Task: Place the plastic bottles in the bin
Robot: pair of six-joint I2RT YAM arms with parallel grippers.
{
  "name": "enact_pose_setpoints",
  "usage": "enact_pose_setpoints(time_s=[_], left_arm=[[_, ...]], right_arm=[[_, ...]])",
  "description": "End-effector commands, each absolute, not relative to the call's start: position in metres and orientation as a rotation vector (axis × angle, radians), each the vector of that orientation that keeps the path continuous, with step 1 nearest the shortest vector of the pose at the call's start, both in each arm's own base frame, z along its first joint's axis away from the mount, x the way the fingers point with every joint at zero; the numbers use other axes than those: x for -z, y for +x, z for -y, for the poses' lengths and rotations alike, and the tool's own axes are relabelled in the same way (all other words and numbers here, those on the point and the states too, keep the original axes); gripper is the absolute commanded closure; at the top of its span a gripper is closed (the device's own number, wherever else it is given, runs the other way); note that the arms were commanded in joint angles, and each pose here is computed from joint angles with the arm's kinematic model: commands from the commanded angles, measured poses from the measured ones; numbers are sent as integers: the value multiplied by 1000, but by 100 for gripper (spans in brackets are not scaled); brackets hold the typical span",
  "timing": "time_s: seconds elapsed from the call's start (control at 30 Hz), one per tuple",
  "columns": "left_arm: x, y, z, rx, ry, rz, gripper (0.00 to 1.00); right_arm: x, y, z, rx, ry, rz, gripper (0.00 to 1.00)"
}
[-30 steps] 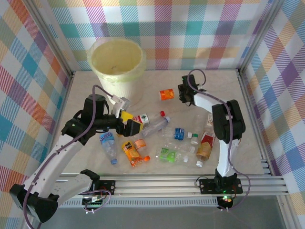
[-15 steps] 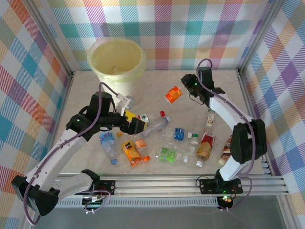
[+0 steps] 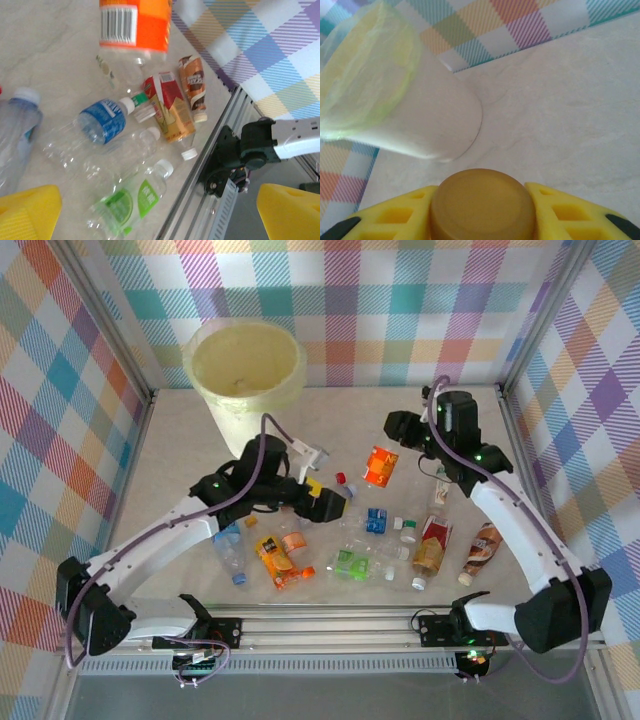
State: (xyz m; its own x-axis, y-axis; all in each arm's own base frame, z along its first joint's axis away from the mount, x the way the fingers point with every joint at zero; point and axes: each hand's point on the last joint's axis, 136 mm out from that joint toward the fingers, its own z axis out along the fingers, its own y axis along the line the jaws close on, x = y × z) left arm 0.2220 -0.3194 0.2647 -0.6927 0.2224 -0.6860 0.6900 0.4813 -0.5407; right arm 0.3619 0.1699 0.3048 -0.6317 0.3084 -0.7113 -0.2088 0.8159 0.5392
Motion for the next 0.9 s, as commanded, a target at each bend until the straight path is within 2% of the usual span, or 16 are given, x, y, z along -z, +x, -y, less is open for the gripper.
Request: enact_pose_setpoints(time_s=[0.0, 0.43, 0.67, 0.87], left_arm=[[-294, 236, 349, 1193, 699, -2050, 1], [-285, 249, 386, 1236, 619, -2012, 7], [-285, 246, 389, 1272, 608, -2015, 21], [-285, 241, 392, 1308, 623, -2026, 22]], right_arm=[[-318, 337, -180, -726, -89, -2139, 56], [-341, 297, -216, -867, -224, -2121, 57], [-341, 301, -215, -882, -156, -2120, 57], [-339, 304, -214, -899, -100, -2109, 57]])
